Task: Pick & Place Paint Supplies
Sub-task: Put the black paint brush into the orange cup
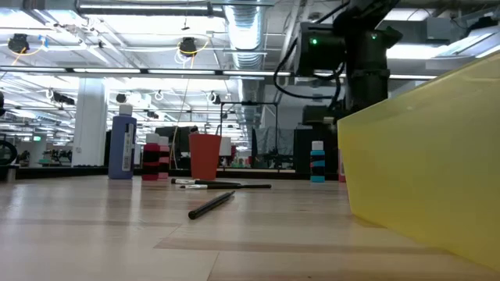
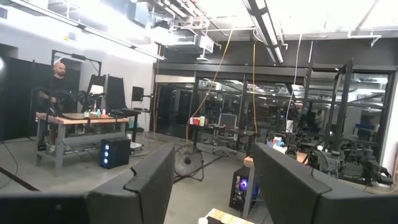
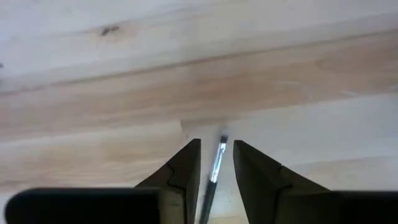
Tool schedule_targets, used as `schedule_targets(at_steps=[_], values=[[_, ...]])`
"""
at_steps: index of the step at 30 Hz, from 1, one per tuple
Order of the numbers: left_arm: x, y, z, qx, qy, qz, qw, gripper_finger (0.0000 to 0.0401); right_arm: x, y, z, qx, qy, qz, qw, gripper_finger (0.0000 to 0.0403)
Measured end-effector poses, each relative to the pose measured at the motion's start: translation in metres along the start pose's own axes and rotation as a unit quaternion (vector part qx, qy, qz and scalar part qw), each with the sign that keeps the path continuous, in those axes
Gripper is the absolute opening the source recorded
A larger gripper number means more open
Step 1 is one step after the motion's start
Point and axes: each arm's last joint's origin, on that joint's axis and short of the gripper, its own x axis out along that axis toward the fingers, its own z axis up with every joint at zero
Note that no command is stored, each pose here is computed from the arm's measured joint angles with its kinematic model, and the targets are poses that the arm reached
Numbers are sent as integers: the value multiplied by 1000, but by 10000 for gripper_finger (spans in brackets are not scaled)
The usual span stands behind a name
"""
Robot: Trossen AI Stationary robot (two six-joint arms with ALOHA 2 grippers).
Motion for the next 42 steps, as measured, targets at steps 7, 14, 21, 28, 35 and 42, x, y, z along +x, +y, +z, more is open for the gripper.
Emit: schedule_targets(at_steps=[7, 14, 21, 28, 35, 42], values=[[0, 0, 0, 0, 0, 0, 1000, 211, 4, -7, -5, 9, -9, -36, 999, 91], [0, 0, 0, 0, 0, 0, 1000, 211, 16, -5, -11, 11, -10, -39, 999, 91], [0, 0, 0, 0, -2, 1, 1000, 211, 29, -4, -18, 9, 5, -55, 998, 89], [0, 0, 0, -1, -3, 2, 1000, 211, 32, -3, -16, 17, 8, -59, 998, 59], [0, 0, 1, -1, -3, 2, 1000, 211, 33, -2, -16, 6, 13, -56, 998, 8], [1, 0, 0, 0, -2, 1, 1000, 211, 31, 0, -13, -3, 4, -49, 999, 2]])
